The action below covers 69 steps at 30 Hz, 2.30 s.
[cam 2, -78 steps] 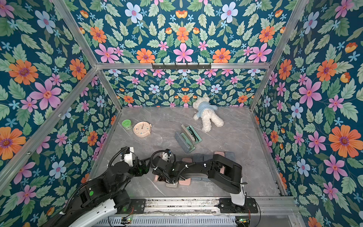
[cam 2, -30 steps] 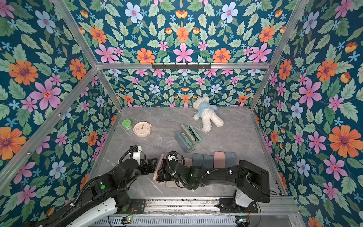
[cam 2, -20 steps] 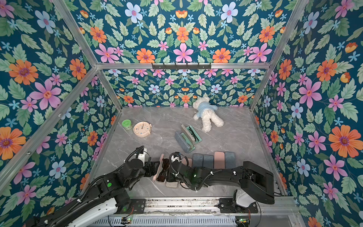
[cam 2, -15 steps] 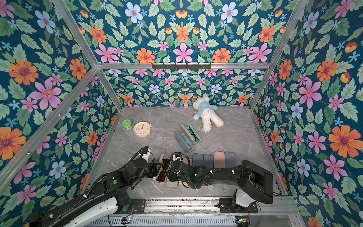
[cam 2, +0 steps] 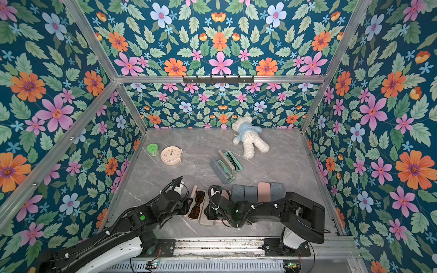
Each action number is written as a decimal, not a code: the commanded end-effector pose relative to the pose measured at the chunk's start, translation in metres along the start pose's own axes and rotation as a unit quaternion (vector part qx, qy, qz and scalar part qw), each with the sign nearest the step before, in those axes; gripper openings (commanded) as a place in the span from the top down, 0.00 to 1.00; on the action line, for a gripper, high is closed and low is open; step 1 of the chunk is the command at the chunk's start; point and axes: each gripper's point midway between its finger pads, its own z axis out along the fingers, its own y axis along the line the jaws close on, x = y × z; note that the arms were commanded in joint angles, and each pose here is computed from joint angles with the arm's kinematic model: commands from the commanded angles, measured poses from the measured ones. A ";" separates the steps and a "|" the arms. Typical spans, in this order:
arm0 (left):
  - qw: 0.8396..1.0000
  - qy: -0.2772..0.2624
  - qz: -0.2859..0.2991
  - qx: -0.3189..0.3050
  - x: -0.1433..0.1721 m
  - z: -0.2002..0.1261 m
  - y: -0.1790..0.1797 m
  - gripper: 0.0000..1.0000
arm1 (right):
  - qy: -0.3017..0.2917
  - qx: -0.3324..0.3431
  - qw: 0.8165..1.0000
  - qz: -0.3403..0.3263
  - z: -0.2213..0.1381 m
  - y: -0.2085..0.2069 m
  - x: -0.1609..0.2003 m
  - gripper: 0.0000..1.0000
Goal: Close the glasses case
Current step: Close the glasses case at the center of the board.
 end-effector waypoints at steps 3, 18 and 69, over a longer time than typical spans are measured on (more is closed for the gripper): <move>1.000 -0.005 0.005 -0.015 -0.002 0.002 0.004 0.63 | 0.010 0.001 1.000 -0.003 0.007 -0.002 0.004 0.71; 1.000 0.003 0.009 -0.027 0.003 0.008 0.009 0.71 | 0.012 0.006 1.000 -0.001 0.011 -0.006 0.006 0.73; 1.000 0.018 0.011 0.011 0.011 0.019 -0.006 0.90 | 0.004 0.024 1.000 0.001 0.008 -0.021 0.008 0.74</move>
